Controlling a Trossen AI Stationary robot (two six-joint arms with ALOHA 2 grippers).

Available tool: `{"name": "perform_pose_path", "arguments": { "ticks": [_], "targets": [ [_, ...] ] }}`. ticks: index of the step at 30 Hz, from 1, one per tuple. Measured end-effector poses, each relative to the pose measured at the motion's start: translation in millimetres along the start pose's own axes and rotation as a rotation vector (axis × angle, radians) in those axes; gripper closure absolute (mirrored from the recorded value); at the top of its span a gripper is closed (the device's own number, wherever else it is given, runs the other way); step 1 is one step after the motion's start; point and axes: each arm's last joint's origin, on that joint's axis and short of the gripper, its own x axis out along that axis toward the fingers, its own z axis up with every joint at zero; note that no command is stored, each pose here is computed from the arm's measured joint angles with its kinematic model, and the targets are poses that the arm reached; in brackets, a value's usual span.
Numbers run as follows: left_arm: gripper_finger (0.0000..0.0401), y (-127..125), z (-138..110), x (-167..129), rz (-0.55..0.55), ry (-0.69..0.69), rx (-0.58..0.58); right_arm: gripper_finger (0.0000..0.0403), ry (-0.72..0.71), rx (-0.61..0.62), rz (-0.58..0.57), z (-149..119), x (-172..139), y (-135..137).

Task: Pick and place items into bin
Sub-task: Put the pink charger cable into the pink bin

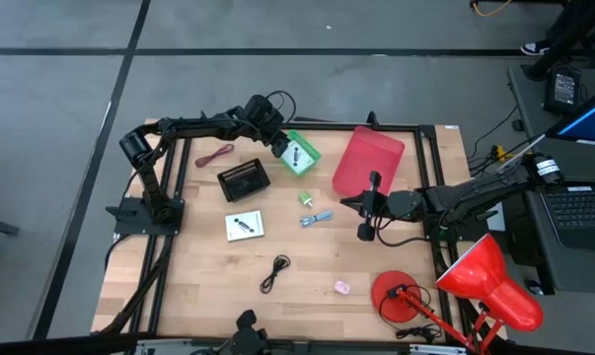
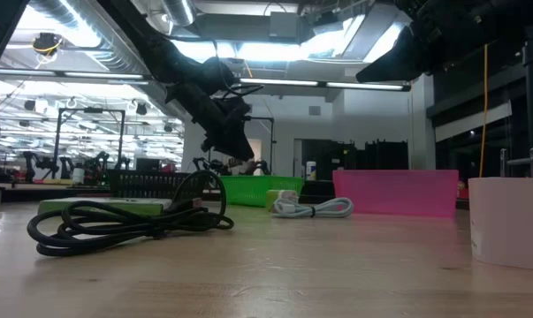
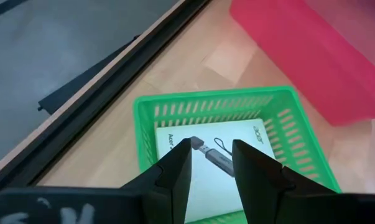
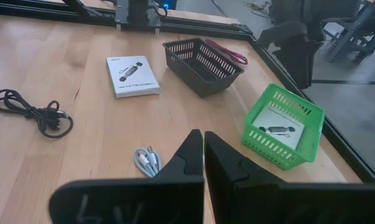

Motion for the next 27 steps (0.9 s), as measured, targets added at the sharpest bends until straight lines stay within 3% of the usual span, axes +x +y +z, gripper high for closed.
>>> {"name": "perform_pose_path", "arguments": {
  "ticks": [3, 9, 16, 19, 24, 27],
  "targets": [
    [0.0290, -2.0, 3.0, -6.7, -0.011, -0.008, 0.058, 0.0403, 0.000, 0.000, 0.000, -0.1, 0.1, 0.0],
    [0.0305, -19.4, 17.8, -46.8, -0.144, -0.062, 0.150, 0.0403, 0.006, 0.015, 0.000, -0.6, 0.1, 0.0],
    [0.0366, -65.8, 22.2, -110.1, -0.113, -0.096, 0.384, 0.0403, 0.031, 0.015, 0.000, -3.2, 0.1, 0.1],
    [0.0393, -86.4, 18.5, -131.0, -0.135, -0.103, 0.425, 0.0402, 0.032, 0.014, 0.000, -3.3, 0.1, 0.1],
    [0.0398, -110.9, 8.4, -156.9, -0.176, -0.086, 0.465, 0.0402, 0.032, 0.023, 0.001, -3.3, 0.0, 0.2],
    [0.0400, -118.6, 1.9, -166.1, -0.121, -0.057, 0.448, 0.0402, 0.032, 0.053, 0.000, -3.4, 0.0, 0.2]
  ]
}}
